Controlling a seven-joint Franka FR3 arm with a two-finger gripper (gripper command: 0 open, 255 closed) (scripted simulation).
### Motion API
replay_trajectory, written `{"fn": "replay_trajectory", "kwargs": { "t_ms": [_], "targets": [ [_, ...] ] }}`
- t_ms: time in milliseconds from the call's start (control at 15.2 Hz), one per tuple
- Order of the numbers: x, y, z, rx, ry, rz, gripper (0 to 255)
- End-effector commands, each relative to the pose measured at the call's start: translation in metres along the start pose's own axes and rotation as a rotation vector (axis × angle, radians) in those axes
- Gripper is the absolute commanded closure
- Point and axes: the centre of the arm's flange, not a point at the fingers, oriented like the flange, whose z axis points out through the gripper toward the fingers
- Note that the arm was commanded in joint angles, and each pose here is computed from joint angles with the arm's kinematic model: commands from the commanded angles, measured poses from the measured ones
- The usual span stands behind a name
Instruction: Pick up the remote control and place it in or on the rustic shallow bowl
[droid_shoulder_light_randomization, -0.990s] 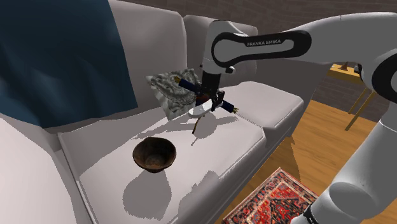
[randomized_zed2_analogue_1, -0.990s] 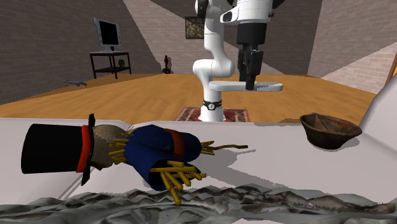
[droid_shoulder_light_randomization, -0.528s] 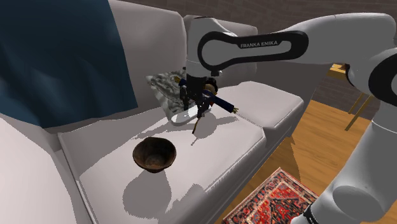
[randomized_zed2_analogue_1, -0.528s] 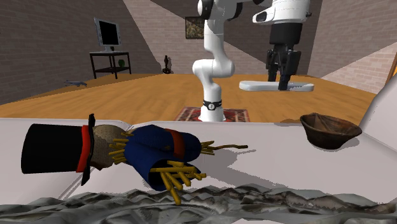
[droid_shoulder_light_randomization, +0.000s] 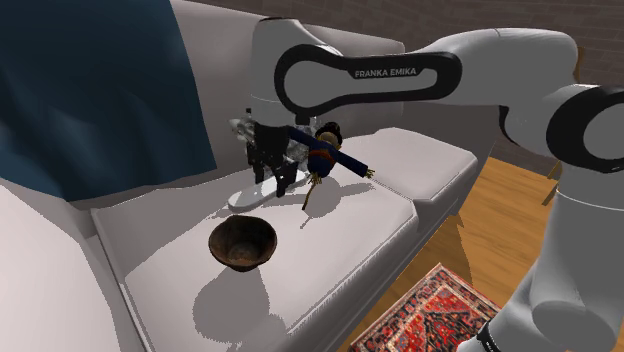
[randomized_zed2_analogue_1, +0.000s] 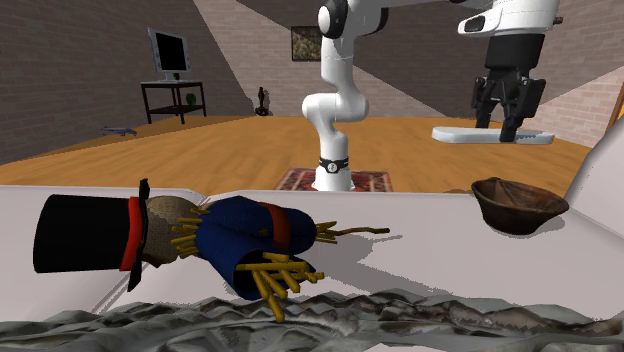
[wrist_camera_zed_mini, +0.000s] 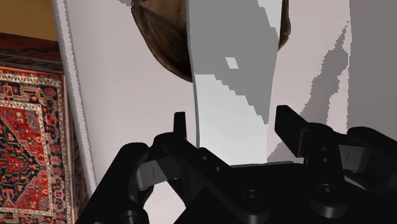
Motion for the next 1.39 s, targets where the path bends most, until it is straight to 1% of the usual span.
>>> {"fn": "replay_trajectory", "kwargs": {
  "t_ms": [0,132,1122,1320],
  "targets": [
    [-0.028,-0.001,0.0,0.0,0.0,0.002,255],
    [-0.052,-0.004,-0.001,0.0,0.0,0.002,255],
    [-0.053,-0.004,0.077,0.0,0.0,0.002,255],
    [-0.053,-0.004,0.077,0.0,0.0,0.002,255]
  ]
}}
